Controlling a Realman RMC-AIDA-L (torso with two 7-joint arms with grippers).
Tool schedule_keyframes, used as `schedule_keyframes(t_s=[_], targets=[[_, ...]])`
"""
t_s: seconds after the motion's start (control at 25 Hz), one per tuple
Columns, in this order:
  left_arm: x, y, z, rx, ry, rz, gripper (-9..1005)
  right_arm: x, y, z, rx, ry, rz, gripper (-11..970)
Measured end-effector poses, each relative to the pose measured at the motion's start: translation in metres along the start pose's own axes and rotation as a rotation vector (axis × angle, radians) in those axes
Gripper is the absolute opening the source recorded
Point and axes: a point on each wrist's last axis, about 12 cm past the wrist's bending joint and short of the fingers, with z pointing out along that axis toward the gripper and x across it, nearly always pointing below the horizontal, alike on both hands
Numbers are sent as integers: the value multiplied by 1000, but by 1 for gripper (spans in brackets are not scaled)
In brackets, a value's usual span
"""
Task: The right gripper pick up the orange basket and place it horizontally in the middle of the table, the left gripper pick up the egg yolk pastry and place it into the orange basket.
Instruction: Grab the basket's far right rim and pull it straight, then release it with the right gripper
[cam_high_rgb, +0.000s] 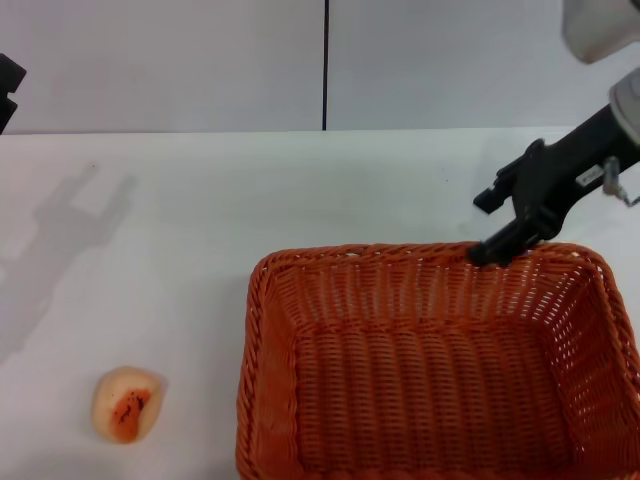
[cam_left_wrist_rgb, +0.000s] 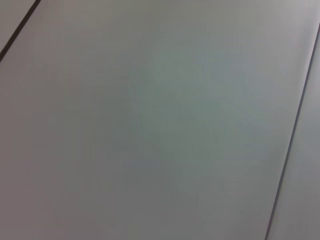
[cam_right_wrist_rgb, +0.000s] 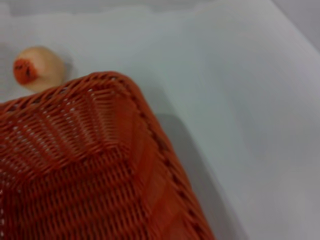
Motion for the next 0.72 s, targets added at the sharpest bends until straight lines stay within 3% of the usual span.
schedule_keyframes(t_s=[0.6, 0.72], targets=[[0, 0, 6, 13, 1, -1, 626, 9, 3, 26, -54, 63, 8, 746], [0, 0, 7, 14, 1, -1, 626, 10, 3, 25, -48, 61, -6, 631]])
